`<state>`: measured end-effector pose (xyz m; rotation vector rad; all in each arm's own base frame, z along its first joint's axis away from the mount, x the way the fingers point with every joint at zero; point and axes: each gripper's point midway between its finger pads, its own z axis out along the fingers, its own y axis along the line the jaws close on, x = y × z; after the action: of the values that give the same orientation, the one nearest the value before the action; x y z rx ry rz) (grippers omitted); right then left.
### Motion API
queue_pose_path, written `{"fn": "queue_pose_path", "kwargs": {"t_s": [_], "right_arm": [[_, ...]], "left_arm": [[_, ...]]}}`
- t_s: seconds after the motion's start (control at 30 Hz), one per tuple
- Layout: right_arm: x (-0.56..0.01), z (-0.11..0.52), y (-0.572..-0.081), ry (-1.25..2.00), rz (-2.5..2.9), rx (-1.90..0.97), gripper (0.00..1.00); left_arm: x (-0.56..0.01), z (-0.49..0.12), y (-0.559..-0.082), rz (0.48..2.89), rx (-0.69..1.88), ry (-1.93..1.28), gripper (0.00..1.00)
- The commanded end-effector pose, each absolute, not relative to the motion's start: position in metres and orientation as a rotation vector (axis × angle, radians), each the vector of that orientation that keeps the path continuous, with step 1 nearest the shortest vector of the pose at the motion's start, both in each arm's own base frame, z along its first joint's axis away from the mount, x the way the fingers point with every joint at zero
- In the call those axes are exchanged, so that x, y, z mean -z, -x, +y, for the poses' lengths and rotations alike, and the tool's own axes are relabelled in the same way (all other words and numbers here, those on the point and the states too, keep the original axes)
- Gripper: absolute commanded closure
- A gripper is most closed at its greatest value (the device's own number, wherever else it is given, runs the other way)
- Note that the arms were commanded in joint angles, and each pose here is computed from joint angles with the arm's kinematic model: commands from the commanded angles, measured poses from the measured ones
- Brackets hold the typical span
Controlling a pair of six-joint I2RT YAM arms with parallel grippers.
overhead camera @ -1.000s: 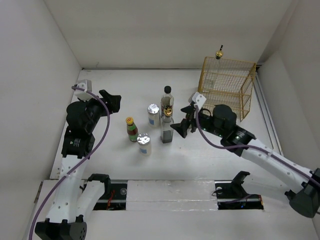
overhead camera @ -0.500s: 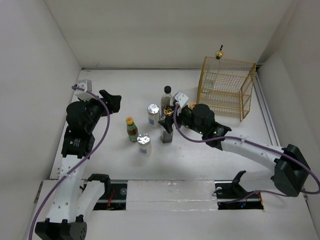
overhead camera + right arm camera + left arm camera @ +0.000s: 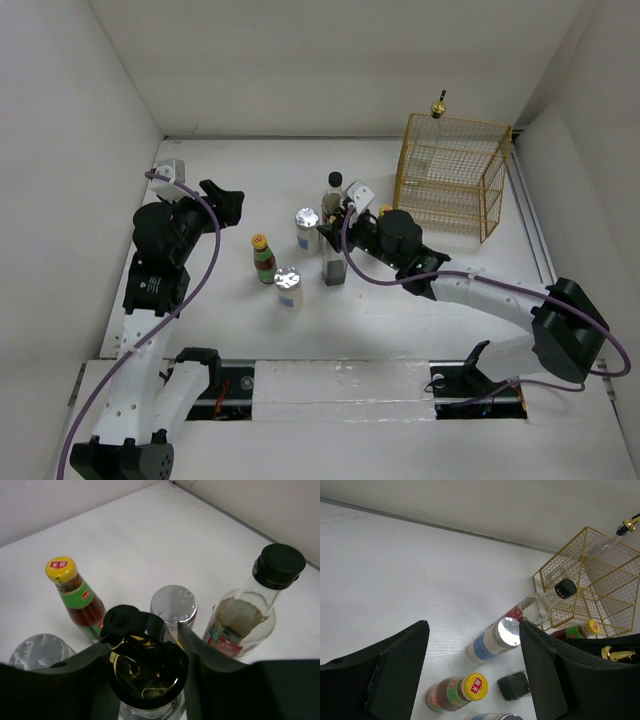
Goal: Organize the condiment bottles
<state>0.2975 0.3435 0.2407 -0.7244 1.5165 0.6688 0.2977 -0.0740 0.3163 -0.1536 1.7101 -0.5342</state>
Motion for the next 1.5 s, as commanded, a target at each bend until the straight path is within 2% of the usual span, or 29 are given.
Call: {"fn": "queue_pose_path", "kwargs": {"t_s": [0.0, 0.1, 0.13, 0.2, 0.23, 0.3, 0.33, 0.37, 0.43, 0.47, 0.63, 0.8, 1.03, 1.23, 1.47], "right_arm": [[-0.262, 0.351, -0.297, 0.686, 1.445, -0.693, 0.61], [-0.258, 0.351, -0.291, 0.676, 1.461, -0.690, 0.77], [-0.269, 0.348, -0.289, 0.665, 1.438, -0.696, 0.86], [-0.279, 0.344, -0.283, 0.646, 1.433, -0.700, 0.92], [-0.304, 0.341, -0.275, 0.623, 1.386, -0.716, 0.97], [-0.325, 0.336, -0.269, 0.612, 1.368, -0.721, 1.00], [-0.338, 0.334, -0.267, 0.607, 1.357, -0.725, 1.00], [-0.378, 0.330, -0.262, 0.573, 1.301, -0.740, 1.00], [-0.399, 0.324, -0.257, 0.569, 1.308, -0.746, 1.00], [-0.433, 0.317, -0.254, 0.533, 1.263, -0.752, 1.00], [-0.498, 0.281, -0.257, 0.440, 1.202, -0.661, 1.00], [-0.549, 0.227, -0.288, 0.354, 1.131, -0.518, 1.00], [-0.580, 0.146, -0.349, 0.266, 1.115, -0.302, 1.00], [-0.576, 0.082, -0.402, 0.183, 1.161, -0.159, 1.00], [-0.573, 0.042, -0.456, 0.170, 1.182, -0.083, 1.00]], "left_arm": [[-0.332, -0.075, -0.298, 1.645, 0.544, 0.131, 0.31], [-0.329, -0.075, -0.297, 1.654, 0.543, 0.134, 0.31], [-0.329, -0.075, -0.297, 1.654, 0.543, 0.134, 0.31], [-0.329, -0.075, -0.297, 1.654, 0.543, 0.134, 0.31], [-0.329, -0.075, -0.297, 1.654, 0.543, 0.134, 0.31], [-0.329, -0.076, -0.297, 1.655, 0.551, 0.126, 0.31], [-0.329, -0.076, -0.297, 1.655, 0.551, 0.126, 0.31], [-0.329, -0.076, -0.297, 1.655, 0.551, 0.126, 0.31], [-0.329, -0.074, -0.297, 1.654, 0.542, 0.135, 0.31], [-0.329, -0.074, -0.297, 1.654, 0.542, 0.135, 0.31], [-0.333, -0.074, -0.295, 1.642, 0.543, 0.132, 0.31], [-0.333, -0.076, -0.294, 1.643, 0.550, 0.125, 0.30], [-0.333, -0.076, -0.294, 1.643, 0.550, 0.125, 0.30], [-0.333, -0.074, -0.295, 1.642, 0.543, 0.132, 0.30], [-0.333, -0.074, -0.295, 1.642, 0.543, 0.132, 0.30]]}}
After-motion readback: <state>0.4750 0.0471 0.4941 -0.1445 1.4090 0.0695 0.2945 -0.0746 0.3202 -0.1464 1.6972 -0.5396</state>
